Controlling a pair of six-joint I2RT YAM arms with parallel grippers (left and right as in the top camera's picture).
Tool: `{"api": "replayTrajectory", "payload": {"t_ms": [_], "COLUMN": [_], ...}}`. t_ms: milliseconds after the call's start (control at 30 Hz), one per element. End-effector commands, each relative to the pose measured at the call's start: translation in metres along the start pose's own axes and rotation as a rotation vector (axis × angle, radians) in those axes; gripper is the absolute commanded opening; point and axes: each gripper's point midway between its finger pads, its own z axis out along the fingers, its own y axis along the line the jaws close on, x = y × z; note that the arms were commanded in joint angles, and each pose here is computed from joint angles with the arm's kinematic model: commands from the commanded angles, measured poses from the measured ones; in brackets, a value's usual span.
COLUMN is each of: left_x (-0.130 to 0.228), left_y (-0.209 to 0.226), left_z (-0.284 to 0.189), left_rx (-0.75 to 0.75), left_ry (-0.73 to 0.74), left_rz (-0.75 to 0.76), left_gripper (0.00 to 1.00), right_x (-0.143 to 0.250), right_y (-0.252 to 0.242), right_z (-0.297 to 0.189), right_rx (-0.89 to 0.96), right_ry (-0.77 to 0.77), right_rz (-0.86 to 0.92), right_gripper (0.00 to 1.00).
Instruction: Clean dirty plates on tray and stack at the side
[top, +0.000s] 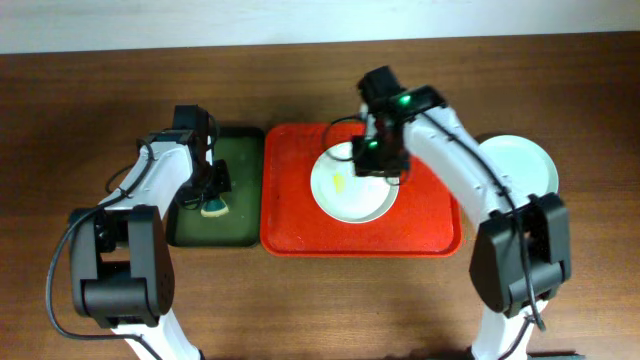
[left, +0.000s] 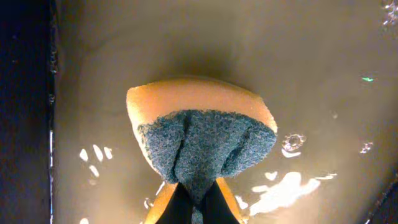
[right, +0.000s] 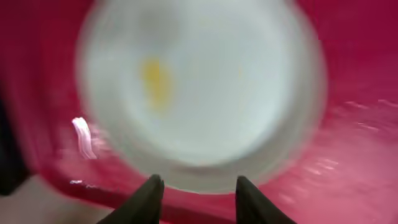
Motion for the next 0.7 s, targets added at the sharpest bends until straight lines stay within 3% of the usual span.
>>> {"api": "replayTrajectory", "payload": {"t_ms": [0,67,333,667], "left_x": [0.001,0.003,0.003,0.003], "left_y": [-0.020,-0.030,-0.036,-0.038], "left_z": [0.001,0.001,0.001,0.001], "left_rx": [0.064,0.071,0.075,0.076], "left_ry": [0.000,-0.002,-0.008,-0.011], "left_rz": [0.073,0.099,0.113,0.117], "left_gripper": [0.00,0.00,0.00,0.00], "right_x": [-0.006,-0.001,0.017,0.005], "right_y": [-0.055,-0.083,-0.100,-0.066], "right_z": [-0.013,-0.012,0.043,0.053], "right_rx": [0.098,0.114,0.114,-0.101], "right_ry": [-0.003,0.037,0.053,0.015], "right_rz": [0.089,0.162,0.179,0.165], "right_gripper": [0.40,0.40,0.40,0.40]}}
